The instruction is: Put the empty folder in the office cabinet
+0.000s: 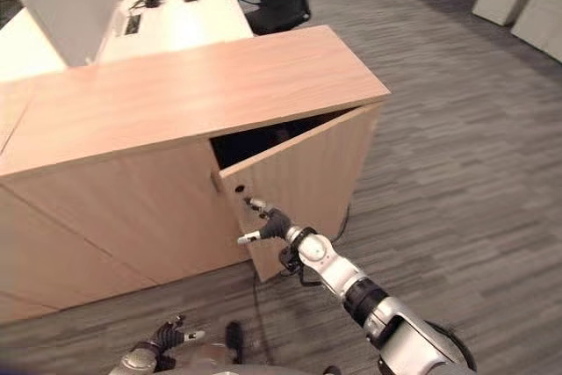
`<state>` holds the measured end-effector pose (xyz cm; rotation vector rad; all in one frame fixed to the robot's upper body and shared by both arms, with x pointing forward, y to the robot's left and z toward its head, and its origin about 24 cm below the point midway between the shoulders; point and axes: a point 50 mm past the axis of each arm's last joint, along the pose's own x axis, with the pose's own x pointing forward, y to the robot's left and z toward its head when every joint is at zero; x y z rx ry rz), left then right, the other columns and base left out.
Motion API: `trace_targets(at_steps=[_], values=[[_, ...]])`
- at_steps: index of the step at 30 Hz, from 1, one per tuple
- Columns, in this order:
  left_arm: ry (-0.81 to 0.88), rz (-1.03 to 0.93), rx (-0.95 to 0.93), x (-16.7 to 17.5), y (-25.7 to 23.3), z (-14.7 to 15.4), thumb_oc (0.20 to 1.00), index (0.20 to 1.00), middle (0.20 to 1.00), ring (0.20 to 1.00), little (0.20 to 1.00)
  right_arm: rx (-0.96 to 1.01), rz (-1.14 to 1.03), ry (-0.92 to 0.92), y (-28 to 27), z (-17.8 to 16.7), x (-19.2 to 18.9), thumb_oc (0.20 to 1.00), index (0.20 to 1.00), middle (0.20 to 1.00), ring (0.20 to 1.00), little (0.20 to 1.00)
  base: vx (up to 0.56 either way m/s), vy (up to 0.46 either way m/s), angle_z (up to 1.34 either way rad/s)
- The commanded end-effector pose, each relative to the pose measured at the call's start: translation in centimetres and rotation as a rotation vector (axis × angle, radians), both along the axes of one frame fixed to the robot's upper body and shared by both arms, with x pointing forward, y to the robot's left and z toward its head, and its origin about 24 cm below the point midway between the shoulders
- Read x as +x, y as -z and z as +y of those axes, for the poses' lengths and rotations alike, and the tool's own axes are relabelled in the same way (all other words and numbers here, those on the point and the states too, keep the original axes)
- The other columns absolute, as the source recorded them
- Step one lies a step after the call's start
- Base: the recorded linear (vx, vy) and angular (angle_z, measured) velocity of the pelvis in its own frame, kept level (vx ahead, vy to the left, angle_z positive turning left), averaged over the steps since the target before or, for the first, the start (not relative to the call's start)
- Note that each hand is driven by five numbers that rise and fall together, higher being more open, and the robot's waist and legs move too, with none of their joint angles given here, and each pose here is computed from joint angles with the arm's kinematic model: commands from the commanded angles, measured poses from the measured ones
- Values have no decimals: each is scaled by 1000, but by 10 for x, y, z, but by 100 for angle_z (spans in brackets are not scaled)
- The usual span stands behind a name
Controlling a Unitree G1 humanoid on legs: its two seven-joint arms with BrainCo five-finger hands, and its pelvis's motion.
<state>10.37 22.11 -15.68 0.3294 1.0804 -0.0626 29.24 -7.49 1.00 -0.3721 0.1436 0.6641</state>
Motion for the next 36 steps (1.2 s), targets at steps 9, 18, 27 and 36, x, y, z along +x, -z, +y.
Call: trace_targets(at_steps=[9,18,27,36], values=[[69,-20,87,9,-15,44,1000,1000,1000,1000,1000,132,-89,900,-66,-178,80,1000,1000,1000,1000,1000,58,136,66],[56,-6,126,8,-21,65,1000,1000,1000,1000,1000,99,-91,1292,-84,-297,35,1000,1000,1000,1000,1000,74,-76,58],[74,90,55,-21,-2,33,1000,1000,1000,1000,1000,65,-35,1225,-65,-285,33,1000,1000,1000,1000,1000,37,-88,-2],[10,64,20,-19,1,19,1000,1000,1000,1000,1000,148,54,1003,6,-215,9,1000,1000,1000,1000,1000,-10,-72,-8]])
